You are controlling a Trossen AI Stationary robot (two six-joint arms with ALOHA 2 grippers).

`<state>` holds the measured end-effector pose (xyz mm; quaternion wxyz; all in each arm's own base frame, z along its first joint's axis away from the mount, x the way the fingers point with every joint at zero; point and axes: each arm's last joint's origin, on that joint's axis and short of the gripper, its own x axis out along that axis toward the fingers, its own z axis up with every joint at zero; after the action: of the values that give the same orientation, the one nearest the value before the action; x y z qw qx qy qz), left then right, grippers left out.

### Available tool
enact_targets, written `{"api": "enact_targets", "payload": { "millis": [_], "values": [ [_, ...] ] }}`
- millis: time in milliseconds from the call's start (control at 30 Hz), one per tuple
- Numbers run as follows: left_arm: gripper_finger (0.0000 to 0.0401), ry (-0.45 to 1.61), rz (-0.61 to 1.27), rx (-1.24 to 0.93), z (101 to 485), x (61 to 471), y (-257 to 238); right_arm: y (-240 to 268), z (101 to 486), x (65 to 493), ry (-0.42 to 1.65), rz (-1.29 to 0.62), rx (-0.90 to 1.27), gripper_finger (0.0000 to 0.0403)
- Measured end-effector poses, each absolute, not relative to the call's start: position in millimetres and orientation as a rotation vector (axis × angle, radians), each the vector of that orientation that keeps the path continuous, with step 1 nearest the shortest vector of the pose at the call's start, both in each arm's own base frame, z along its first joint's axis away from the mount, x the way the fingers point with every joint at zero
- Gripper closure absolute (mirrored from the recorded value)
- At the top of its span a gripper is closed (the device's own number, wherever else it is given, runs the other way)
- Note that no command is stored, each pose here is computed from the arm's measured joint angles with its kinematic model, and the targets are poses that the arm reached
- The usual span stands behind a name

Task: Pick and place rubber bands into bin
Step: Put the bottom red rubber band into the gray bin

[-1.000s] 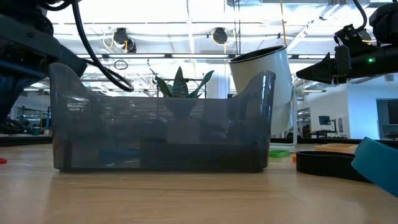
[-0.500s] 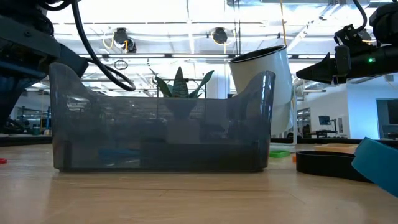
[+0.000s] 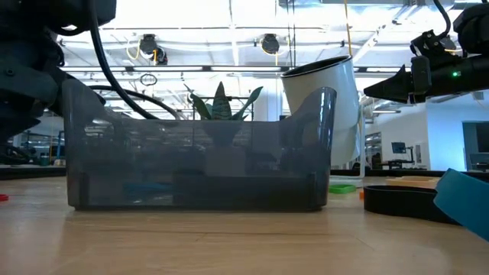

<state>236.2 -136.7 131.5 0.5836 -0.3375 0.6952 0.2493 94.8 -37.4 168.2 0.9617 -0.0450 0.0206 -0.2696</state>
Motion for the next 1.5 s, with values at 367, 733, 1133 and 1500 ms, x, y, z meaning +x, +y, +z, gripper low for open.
{"api": "enact_targets", "payload": {
  "millis": [367, 733, 1133, 1500],
  "values": [
    [0.0201, 1.597, 0.575, -0.798, 133, 237, -137, -38, 167, 95, 0.054, -0.546, -0.095, 0.0261],
    [0.0213, 1.604, 0.545, -0.759, 133, 236, -138, -38, 167, 95, 0.054, -0.546, -0.095, 0.0261],
    [0.0381, 1.583, 0.552, -0.746, 132, 237, -138, -38, 167, 95, 0.054, -0.545, -0.095, 0.0261],
    [0.0398, 1.503, 0.535, -0.703, 147, 236, -138, -38, 167, 95, 0.054, -0.546, -0.095, 0.0261]
  ]
}}
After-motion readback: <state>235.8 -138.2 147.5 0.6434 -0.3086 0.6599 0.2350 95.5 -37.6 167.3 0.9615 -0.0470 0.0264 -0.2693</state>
